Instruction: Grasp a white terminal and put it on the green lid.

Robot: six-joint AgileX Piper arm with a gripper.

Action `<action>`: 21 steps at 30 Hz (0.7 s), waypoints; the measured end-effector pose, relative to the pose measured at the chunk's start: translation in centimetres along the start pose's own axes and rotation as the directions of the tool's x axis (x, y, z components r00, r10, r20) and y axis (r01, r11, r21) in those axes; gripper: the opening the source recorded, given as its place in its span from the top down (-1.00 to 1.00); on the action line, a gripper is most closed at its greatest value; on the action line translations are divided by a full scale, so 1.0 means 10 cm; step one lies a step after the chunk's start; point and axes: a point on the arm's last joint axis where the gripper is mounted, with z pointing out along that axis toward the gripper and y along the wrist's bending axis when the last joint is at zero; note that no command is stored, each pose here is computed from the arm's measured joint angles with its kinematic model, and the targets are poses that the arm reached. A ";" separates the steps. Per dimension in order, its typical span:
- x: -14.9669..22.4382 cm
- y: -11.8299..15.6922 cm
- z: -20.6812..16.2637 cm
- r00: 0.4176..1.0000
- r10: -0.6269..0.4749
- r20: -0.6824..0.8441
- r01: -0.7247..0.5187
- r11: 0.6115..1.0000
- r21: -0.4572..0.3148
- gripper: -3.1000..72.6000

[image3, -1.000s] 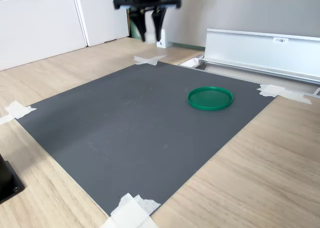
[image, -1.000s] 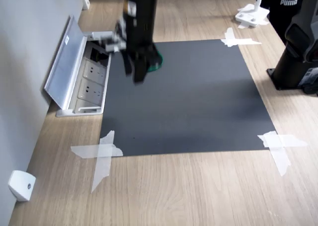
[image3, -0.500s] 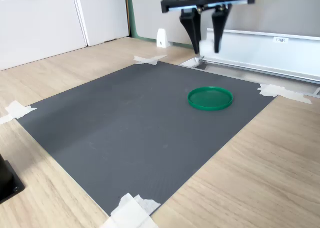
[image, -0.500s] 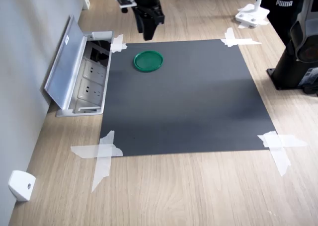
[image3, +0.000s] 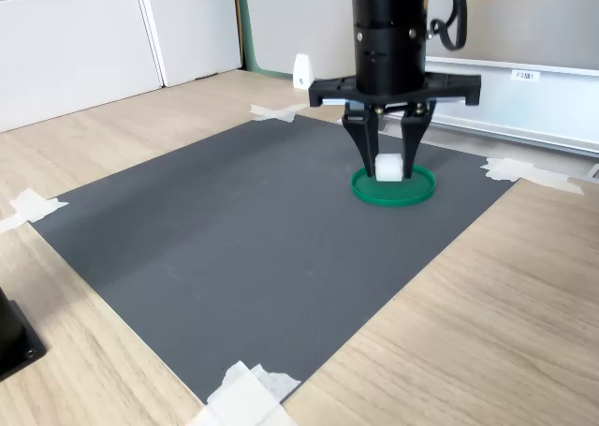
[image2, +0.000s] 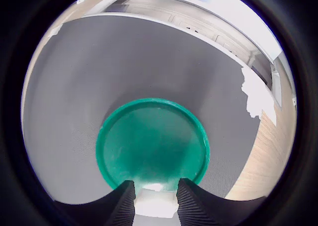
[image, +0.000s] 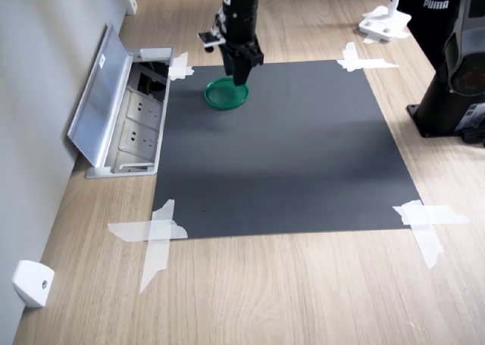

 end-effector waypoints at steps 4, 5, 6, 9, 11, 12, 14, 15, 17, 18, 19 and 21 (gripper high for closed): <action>-0.03 -0.01 0.05 1.000 -0.019 0.024 0.019 1.000 0.003 0.08; -0.03 0.00 0.05 0.999 -0.026 0.029 0.026 1.000 -0.001 0.08; -0.04 0.00 0.06 0.999 -0.033 0.033 0.033 0.999 -0.005 0.08; -0.05 0.01 0.06 0.998 -0.043 0.046 0.044 0.999 -0.017 0.08; -0.05 0.02 0.08 0.998 -0.041 0.048 0.042 0.999 -0.028 0.08; -0.05 0.02 0.10 0.998 -0.040 0.046 0.042 0.999 -0.032 0.08; -0.05 0.02 0.13 0.998 -0.042 0.043 0.044 0.998 -0.037 0.03; -0.05 0.02 0.13 0.998 -0.042 0.044 0.044 0.998 -0.037 -0.01; -0.05 0.02 0.13 0.998 -0.043 0.048 0.044 0.999 -0.031 -0.17; -0.06 0.01 0.13 0.998 -0.043 0.051 0.044 0.999 -0.028 -0.27; -0.06 0.01 0.12 0.997 -0.042 0.057 0.043 0.999 -0.022 -0.34; -0.08 0.00 0.07 0.996 -0.035 0.081 0.036 0.999 -0.008 -0.51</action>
